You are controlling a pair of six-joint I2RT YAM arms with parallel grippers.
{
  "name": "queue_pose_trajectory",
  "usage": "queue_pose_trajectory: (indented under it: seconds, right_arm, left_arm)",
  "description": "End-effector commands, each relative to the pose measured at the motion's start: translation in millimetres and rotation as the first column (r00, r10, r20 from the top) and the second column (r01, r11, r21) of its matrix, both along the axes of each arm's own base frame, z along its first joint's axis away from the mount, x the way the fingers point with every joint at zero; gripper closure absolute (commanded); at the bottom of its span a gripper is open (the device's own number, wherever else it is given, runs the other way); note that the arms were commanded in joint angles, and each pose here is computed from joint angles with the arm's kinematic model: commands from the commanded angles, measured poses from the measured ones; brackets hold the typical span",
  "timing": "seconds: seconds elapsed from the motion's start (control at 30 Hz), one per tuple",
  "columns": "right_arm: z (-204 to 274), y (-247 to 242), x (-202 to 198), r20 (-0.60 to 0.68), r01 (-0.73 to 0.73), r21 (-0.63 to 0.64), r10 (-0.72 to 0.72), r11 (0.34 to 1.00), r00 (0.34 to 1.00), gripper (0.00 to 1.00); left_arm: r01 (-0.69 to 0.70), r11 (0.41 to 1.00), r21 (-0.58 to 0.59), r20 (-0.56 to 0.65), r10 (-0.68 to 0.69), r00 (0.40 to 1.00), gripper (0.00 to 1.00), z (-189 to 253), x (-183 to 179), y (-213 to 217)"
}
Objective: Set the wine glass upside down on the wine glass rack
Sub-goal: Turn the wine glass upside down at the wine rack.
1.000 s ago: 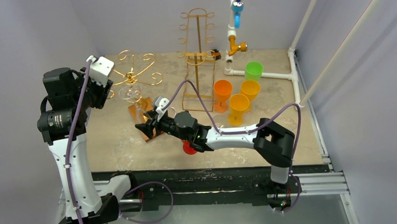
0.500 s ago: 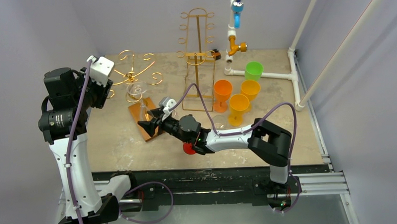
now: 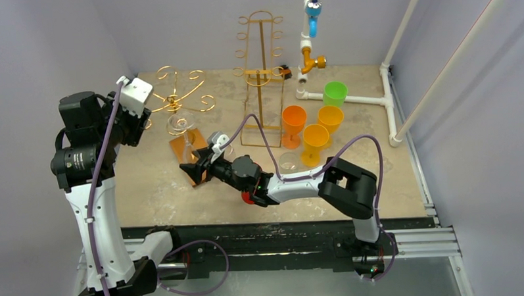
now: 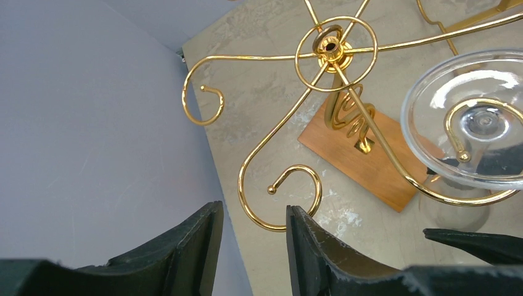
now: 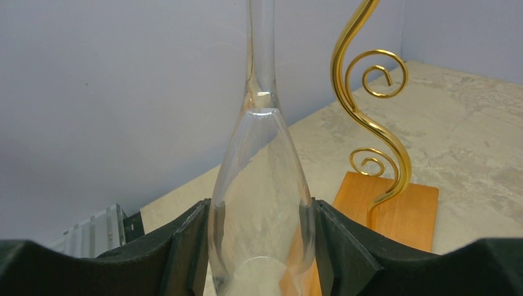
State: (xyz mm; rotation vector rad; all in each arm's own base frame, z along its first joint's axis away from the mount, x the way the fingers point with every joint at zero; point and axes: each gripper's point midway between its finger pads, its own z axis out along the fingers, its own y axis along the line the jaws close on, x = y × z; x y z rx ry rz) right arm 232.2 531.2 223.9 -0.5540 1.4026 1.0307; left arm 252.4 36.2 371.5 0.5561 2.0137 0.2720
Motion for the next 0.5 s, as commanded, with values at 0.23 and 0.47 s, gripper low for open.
queue_pose_trajectory:
  seconds: [0.23, 0.47]
  right_arm:
    - [15.0, -0.9, 9.3, -0.023, 0.047, 0.026, -0.047, 0.999, 0.999, 0.07]
    - [38.7, -22.5, 2.7, -0.005, 0.056, 0.044, -0.056, 0.997, 0.998, 0.01]
  left_arm:
    - [-0.046, 0.999, -0.016, -0.105, 0.044, 0.994, 0.54, -21.6, -22.8, 1.7]
    - [0.005, 1.0, -0.015, -0.14, -0.007, 0.99, 0.55, -32.3, -25.4, -4.2]
